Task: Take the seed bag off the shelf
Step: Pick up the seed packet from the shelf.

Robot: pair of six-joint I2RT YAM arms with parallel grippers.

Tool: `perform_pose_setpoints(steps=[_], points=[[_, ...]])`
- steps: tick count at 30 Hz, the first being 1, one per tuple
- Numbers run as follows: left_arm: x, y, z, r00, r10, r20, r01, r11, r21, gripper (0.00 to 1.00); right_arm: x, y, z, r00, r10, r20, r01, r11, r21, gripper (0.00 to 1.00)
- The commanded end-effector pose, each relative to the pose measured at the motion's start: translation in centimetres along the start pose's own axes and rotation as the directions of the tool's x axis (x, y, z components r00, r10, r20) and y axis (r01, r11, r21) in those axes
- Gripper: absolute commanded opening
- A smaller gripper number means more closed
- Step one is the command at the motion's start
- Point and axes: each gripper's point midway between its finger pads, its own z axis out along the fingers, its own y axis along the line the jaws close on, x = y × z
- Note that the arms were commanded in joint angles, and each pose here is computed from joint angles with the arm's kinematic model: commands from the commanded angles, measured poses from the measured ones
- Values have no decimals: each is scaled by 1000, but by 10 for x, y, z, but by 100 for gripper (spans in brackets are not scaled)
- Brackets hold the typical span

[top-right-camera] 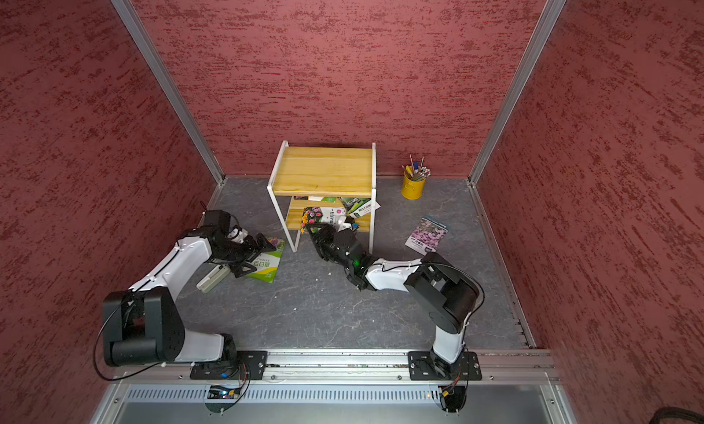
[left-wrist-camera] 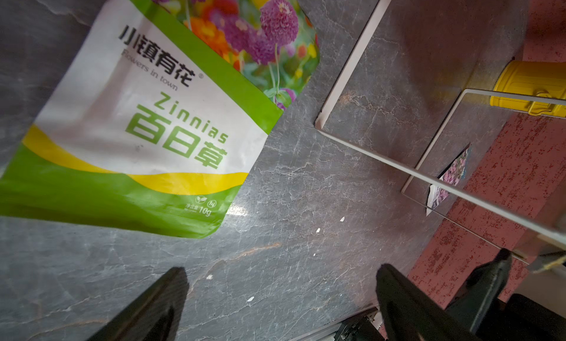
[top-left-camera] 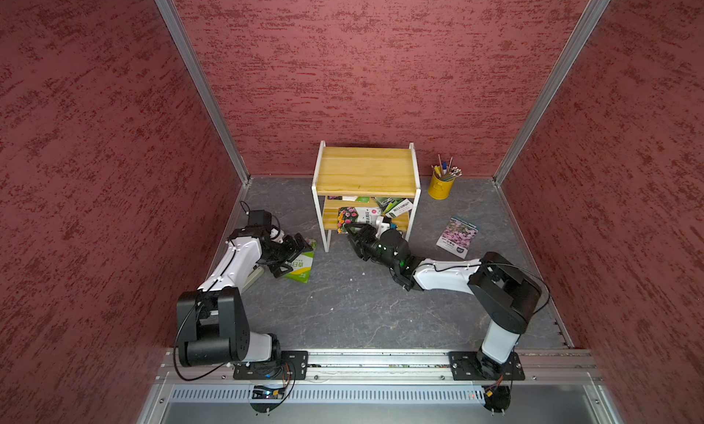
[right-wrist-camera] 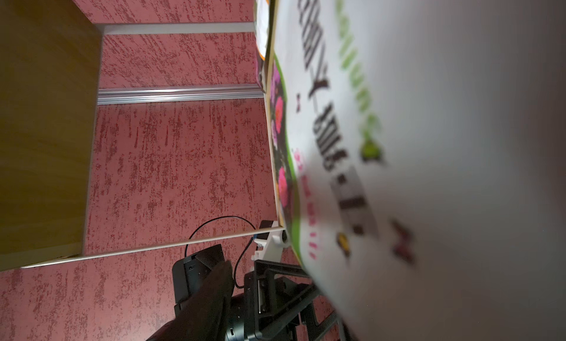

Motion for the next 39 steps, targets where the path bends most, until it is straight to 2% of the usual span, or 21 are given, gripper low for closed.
perform_pose_setpoints(steps=[1,6,14,26,27,29,32,33,34,39], points=[[-3,-5,0,1000,15,3,-15,1000,15,100,-8,12,10,1000,-10,29,11,999,-40,49],[-3,-4,-1,1000,16,4,-16,1000,15,100,-10,14,17,1000,-10,29,12,999,-47,38],[-3,-2,-1,1000,14,5,-14,1000,19,100,-9,7,11,1000,-3,24,4,1000,-31,1],[-3,-4,-2,1000,9,12,-9,1000,25,100,9,-2,-13,999,-17,-39,17,1000,4,0],[-3,-4,-2,1000,8,12,-8,1000,25,100,8,-4,-16,999,-14,-31,14,1000,1,3],[-3,-4,-2,1000,7,13,-7,1000,27,100,6,-8,-19,1000,-9,-23,9,1000,6,18],[-1,-3,-2,1000,7,10,-7,1000,25,100,5,-9,-20,1000,-14,-16,14,1000,16,64],[-1,-3,-2,1000,6,10,-7,1000,25,100,4,-8,-20,1000,-14,-12,15,1000,19,92],[-1,-3,-2,1000,9,11,-9,1000,25,100,3,-7,-20,1000,-17,-5,17,1000,22,98],[-1,-3,0,1000,9,6,-9,1000,23,100,-8,-2,-19,998,-27,63,24,998,52,98]])
